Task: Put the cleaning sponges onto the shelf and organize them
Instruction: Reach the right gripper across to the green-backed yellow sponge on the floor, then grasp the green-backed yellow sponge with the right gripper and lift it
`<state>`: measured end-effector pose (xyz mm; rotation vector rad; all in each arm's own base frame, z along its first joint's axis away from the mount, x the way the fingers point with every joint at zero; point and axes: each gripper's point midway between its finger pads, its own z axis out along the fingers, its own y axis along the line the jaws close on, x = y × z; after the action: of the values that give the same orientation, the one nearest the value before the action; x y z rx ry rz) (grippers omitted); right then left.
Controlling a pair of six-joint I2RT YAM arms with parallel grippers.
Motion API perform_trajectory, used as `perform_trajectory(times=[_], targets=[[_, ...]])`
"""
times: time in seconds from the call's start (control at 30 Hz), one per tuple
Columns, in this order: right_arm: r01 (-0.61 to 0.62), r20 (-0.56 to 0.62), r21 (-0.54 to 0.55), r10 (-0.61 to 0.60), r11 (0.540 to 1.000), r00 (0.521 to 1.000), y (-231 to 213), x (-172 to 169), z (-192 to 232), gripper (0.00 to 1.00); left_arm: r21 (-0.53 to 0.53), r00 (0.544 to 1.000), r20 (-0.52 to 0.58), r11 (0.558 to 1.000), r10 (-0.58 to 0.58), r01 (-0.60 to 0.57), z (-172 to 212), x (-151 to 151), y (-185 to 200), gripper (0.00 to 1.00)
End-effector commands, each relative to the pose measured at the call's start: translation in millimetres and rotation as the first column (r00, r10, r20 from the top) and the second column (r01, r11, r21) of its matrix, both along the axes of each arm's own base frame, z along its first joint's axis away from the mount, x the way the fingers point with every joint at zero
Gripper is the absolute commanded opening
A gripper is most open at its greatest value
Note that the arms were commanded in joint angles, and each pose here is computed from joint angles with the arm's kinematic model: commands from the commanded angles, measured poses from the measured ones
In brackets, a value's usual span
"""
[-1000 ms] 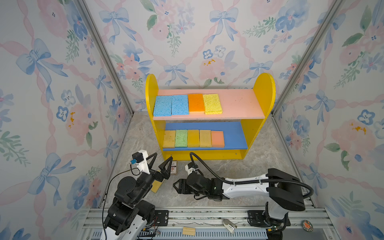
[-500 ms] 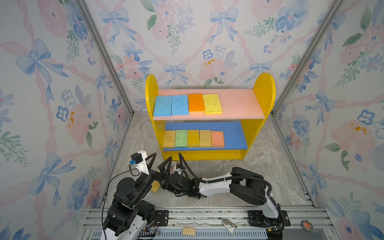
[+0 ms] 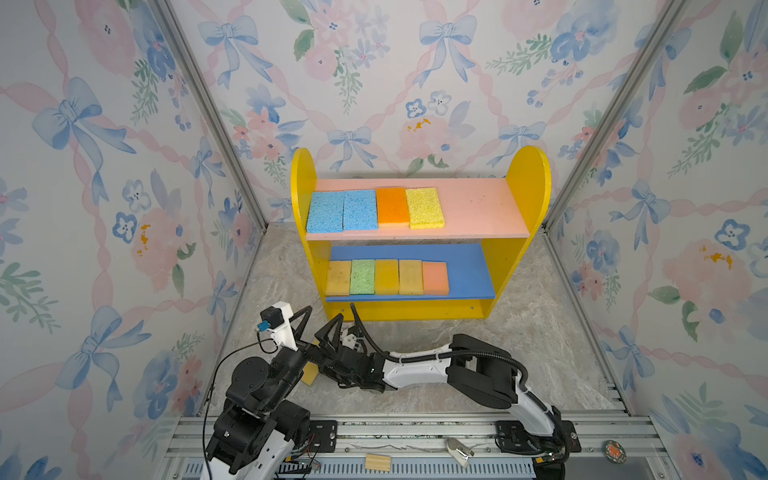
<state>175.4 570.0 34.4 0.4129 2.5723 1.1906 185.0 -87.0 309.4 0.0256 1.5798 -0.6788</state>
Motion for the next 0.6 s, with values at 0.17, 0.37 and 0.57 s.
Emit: perform_trajectory(times=[0.17,0.37,0.57], targets=[[-0.010,0.006,-0.116,0.010,0.993,1.000,-13,5,-27,0.07,0.002,1.000,0.012,1.000,0.011,-0.011,0,-1,2,0.98],[-0.076,0.103,-0.091,0.085,0.993,0.991,-28,5,15,0.05,0.004,1.000,0.011,1.000,0.011,-0.011,1,-1,2,0.98],[-0.140,0.133,-0.210,0.170,0.968,0.976,-87,-10,32,0.04,0.006,1.000,0.006,1.000,0.013,-0.013,0,0,2,0.98]])
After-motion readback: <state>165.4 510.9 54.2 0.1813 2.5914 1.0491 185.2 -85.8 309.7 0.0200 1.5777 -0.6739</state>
